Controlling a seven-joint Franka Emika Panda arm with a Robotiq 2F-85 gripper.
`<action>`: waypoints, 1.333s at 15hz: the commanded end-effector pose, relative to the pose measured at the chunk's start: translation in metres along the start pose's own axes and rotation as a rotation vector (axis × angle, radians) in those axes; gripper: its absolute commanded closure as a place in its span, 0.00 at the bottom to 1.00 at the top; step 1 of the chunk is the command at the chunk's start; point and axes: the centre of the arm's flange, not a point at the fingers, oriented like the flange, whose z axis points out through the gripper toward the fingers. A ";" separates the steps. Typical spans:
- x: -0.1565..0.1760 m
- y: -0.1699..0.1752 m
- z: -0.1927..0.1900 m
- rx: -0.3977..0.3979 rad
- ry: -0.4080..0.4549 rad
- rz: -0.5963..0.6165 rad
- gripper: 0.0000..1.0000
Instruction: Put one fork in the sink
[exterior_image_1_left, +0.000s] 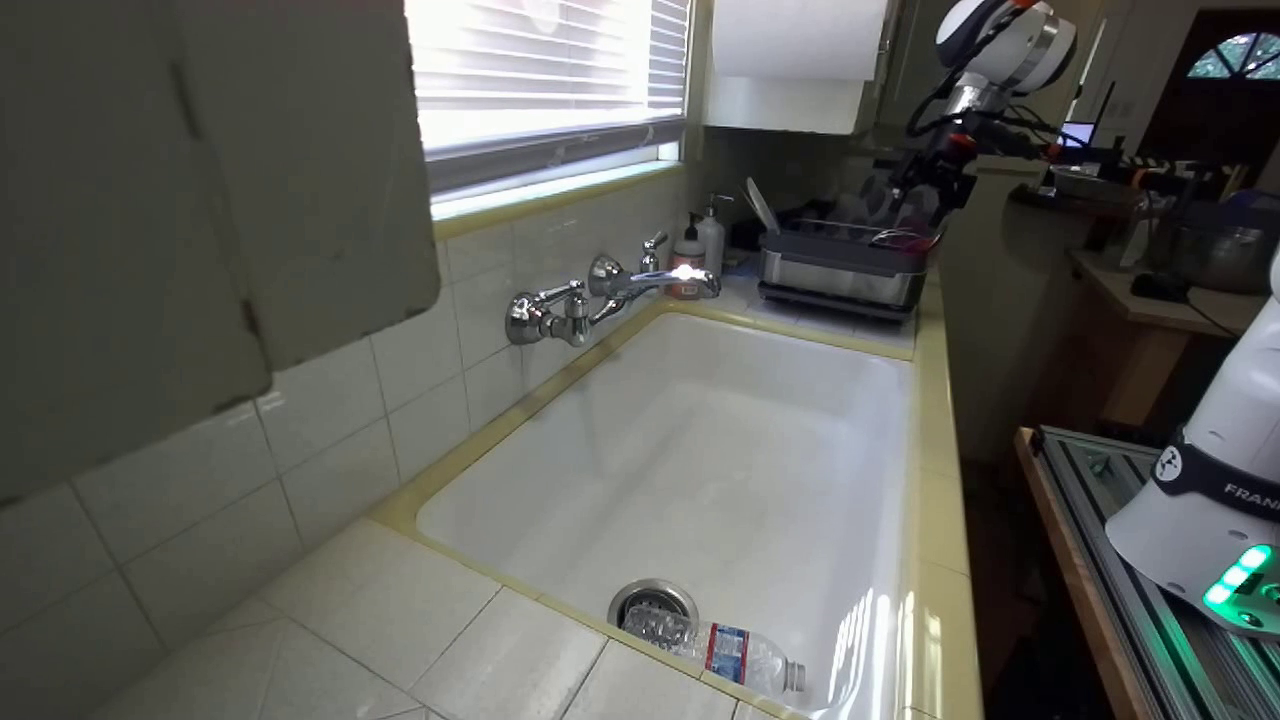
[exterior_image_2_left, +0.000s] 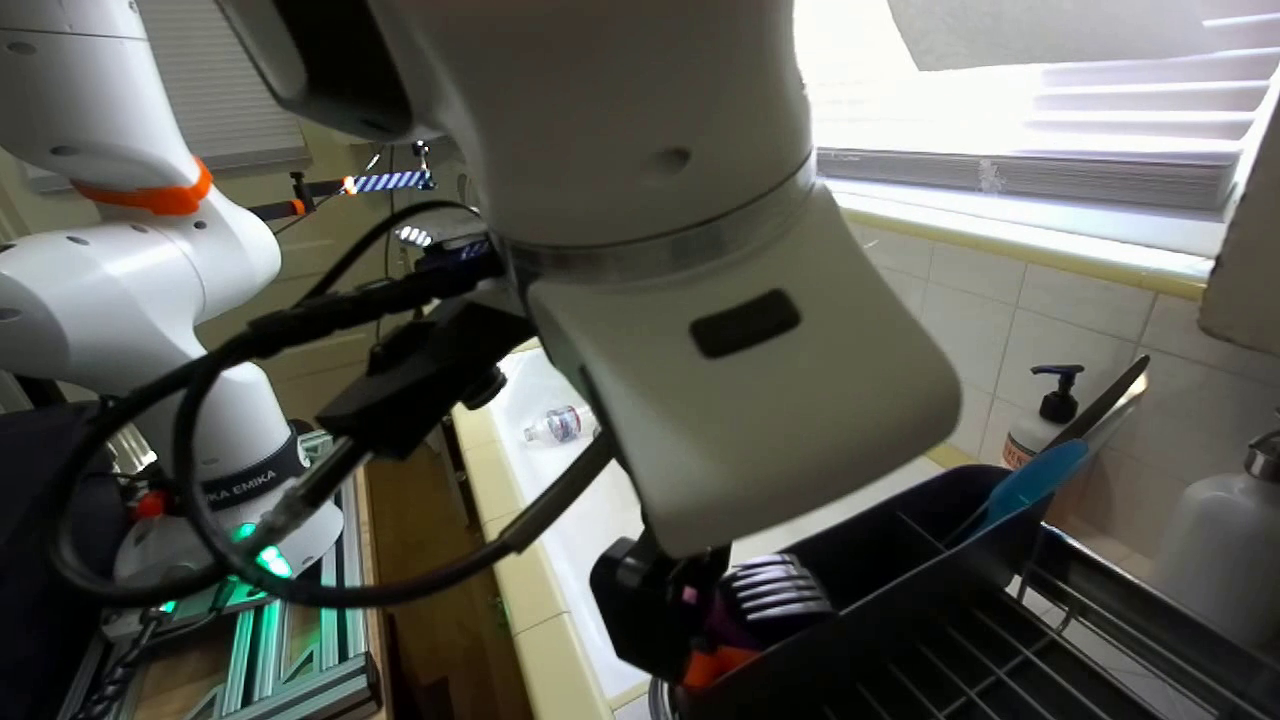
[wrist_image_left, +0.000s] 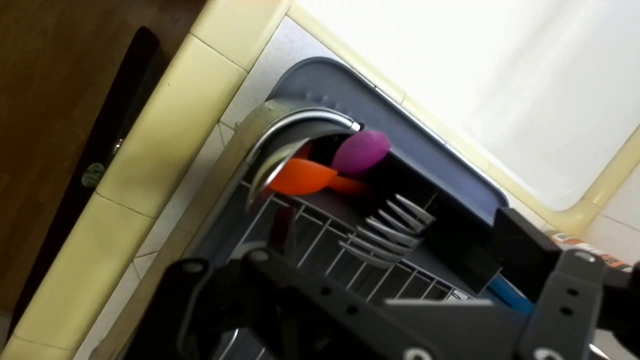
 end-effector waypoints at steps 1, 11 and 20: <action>-0.009 0.006 0.010 0.074 0.048 0.050 0.00; 0.004 0.000 0.008 0.093 0.126 0.033 0.00; 0.007 -0.006 0.020 0.052 0.094 -0.004 0.00</action>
